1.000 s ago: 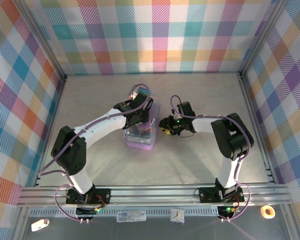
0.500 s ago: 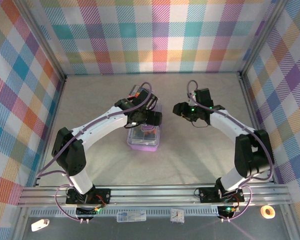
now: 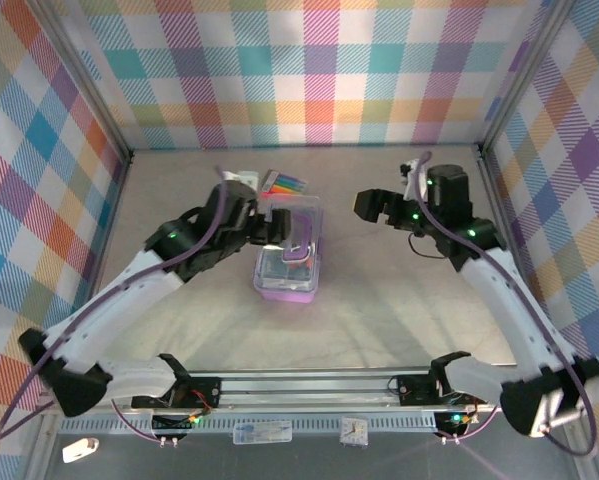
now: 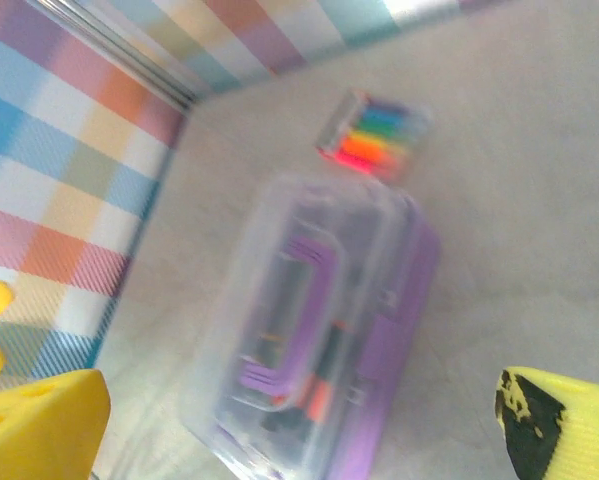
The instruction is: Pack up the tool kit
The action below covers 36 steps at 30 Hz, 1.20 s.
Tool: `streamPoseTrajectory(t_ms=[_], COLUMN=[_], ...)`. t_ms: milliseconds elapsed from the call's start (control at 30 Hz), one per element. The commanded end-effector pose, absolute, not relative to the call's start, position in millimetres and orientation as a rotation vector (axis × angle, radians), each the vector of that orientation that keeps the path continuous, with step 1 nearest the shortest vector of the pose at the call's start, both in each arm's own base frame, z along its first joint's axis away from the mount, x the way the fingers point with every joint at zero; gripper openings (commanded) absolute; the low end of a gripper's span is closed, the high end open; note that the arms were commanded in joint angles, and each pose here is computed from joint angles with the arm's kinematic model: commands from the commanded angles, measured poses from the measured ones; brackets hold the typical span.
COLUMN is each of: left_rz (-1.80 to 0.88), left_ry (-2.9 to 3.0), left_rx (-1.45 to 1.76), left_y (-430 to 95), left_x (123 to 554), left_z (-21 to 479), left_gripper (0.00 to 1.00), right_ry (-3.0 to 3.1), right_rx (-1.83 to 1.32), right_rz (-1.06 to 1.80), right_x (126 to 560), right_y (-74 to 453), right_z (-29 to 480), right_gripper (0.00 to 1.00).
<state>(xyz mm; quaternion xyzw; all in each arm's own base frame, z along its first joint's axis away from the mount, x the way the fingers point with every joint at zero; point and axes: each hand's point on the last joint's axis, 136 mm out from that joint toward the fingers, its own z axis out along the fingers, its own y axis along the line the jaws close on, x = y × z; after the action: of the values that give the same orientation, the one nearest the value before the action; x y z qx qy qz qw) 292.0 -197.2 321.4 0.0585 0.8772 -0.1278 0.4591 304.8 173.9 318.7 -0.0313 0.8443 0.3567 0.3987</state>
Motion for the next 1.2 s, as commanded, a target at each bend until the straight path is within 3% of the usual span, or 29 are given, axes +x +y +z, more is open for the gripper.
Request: streamPoseTrajectory(t_ms=[0,300,467,600,867,1167], left_rz=[-0.139,-0.065,0.052,-0.027,0.129,0.134], left_ry=[2.038,1.722,1.858,1.799,1.808,1.822], left_rx=[0.076,0.162,0.158,0.004,-0.108,-0.118], left_y=[-159,-144,-119,-86,-25,-8], left_x=[292,295,322,331,338,360], left_z=[339,320,255,225,175,126], left_gripper=[1.00,1.00,1.00,1.00,1.00,1.00], right_ry=[2.060,1.948,1.790,1.662,1.774,1.813], right_rx=[0.031,-0.016,-0.508,-0.518,-0.609,-0.608], right_rz=[0.799,0.480,0.391,0.295,0.113,0.043], right_x=[296,299,291,294,306,312], right_y=[151,112,142,135,122,114], right_z=[333,316,318,315,261,225], right_gripper=[0.99,0.99,0.99,0.99,0.99,0.99])
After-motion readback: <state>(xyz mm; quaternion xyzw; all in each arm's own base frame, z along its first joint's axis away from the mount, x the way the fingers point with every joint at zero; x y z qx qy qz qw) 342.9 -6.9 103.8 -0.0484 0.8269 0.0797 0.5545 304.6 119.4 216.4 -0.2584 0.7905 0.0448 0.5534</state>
